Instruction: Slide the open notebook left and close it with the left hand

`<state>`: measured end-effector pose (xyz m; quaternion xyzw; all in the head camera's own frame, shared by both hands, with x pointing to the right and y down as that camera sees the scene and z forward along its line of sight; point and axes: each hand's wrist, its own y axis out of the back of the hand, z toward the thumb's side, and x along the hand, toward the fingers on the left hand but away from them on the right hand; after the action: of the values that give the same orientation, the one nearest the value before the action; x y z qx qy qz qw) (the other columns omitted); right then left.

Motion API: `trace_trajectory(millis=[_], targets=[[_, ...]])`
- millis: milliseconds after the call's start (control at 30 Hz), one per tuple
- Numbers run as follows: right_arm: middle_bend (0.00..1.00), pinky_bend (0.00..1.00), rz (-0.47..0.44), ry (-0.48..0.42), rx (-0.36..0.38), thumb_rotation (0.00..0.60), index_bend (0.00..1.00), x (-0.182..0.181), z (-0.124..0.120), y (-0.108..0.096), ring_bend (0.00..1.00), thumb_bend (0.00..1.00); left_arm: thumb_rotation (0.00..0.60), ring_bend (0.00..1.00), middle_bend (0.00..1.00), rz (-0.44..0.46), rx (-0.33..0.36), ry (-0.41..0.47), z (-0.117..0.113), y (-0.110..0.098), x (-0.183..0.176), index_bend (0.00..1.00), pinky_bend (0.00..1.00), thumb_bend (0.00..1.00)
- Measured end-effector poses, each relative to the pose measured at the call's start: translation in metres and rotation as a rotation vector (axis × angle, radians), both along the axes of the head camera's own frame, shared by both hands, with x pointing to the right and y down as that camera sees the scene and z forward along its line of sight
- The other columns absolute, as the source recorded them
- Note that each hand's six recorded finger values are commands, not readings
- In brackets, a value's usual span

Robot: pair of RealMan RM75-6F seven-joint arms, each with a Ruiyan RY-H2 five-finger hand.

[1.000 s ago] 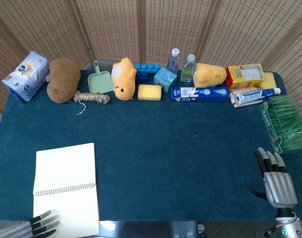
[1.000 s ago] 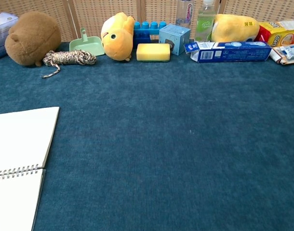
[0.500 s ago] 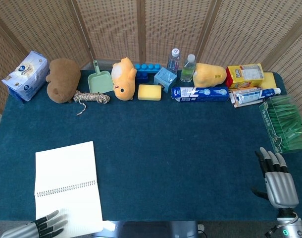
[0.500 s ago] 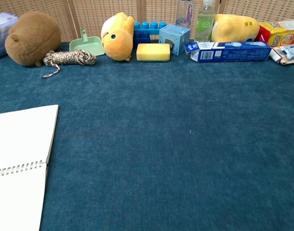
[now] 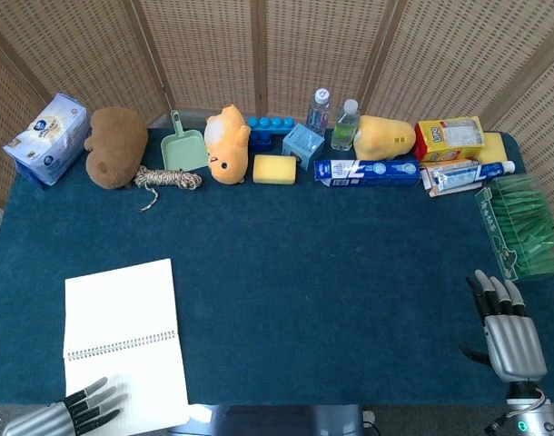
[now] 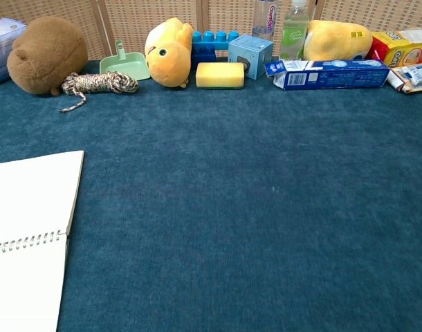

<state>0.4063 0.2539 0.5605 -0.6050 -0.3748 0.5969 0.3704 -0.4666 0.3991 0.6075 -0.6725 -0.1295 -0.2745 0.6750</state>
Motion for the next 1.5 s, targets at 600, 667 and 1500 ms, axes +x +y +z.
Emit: trace_trajectory(millis=[600, 667, 1500], targets=[[0.0, 0.0, 0.001, -0.003, 0.002, 0.6, 0.0, 0.0, -0.002, 0.001, 0.0, 0.0, 0.6, 0.0, 0.0, 0.087, -0.043, 0.003, 0.005, -0.002, 0.003, 0.0, 0.05, 0.21], [0.0, 0.0, 0.005, -0.003, 0.005, 0.6, 0.0, 0.001, -0.003, 0.0, 0.0, 0.0, 0.6, 0.0, 0.0, 0.108, -0.039, 0.004, 0.005, -0.001, 0.003, 0.0, 0.05, 0.21], [0.0, 0.0, 0.008, -0.007, 0.007, 0.6, 0.0, 0.003, -0.004, -0.001, 0.0, 0.0, 0.6, 0.0, 0.0, 0.106, 0.024, 0.047, 0.005, -0.012, 0.018, 0.0, 0.09, 0.6]])
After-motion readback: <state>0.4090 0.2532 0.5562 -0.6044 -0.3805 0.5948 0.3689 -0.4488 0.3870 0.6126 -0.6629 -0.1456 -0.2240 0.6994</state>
